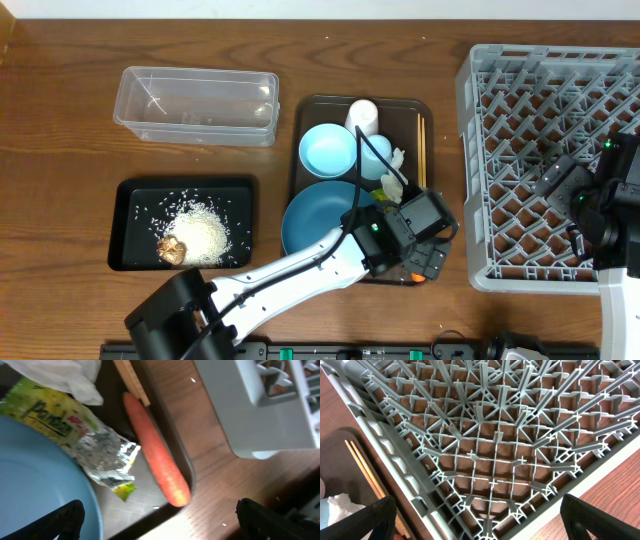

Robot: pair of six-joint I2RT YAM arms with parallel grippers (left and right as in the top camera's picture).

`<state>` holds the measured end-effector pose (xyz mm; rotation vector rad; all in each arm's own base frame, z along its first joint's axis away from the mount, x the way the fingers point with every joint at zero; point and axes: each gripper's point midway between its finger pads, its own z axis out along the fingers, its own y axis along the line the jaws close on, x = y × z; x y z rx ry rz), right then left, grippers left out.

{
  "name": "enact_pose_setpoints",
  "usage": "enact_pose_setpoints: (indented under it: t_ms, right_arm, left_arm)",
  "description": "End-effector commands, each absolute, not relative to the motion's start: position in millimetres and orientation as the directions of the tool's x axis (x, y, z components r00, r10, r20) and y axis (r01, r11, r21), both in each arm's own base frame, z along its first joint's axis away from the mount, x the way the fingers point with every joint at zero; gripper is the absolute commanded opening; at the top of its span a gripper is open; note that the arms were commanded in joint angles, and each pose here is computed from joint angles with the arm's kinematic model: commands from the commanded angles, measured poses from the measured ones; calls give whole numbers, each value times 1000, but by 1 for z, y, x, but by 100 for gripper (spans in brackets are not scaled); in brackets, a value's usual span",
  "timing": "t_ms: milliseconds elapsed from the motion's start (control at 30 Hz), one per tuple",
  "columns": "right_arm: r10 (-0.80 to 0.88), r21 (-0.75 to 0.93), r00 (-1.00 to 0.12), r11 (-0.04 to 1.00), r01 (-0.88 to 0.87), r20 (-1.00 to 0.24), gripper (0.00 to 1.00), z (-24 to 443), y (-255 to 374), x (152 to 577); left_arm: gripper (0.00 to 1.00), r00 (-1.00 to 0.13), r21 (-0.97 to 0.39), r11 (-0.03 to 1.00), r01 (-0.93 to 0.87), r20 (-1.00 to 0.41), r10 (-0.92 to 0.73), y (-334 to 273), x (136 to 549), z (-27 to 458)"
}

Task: Sort waste into correct bins and load items into the dishwasher rack
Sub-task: 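Lower the open left gripper onto the orange carrot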

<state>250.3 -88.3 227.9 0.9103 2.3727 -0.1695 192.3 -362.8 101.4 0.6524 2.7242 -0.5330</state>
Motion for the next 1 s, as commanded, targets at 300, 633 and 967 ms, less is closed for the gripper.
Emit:
enact_pose_setpoints:
  t_ms: [300,633,967]
  right_arm:
    - [589,104,-564,739,665,-578,99,235,-92,251]
    - [589,104,-564,739,665,-578,99,235,-92,251]
    - [589,104,-564,739,665,-578,99,235,-92,251]
  left_arm:
    - [98,-739,-4,849,528,-495,457,-335,234,109]
    - [98,-711,47,816,576,-464,529,-333,234,94]
    - [100,-713,48,799,600,-422,560,-337,226,74]
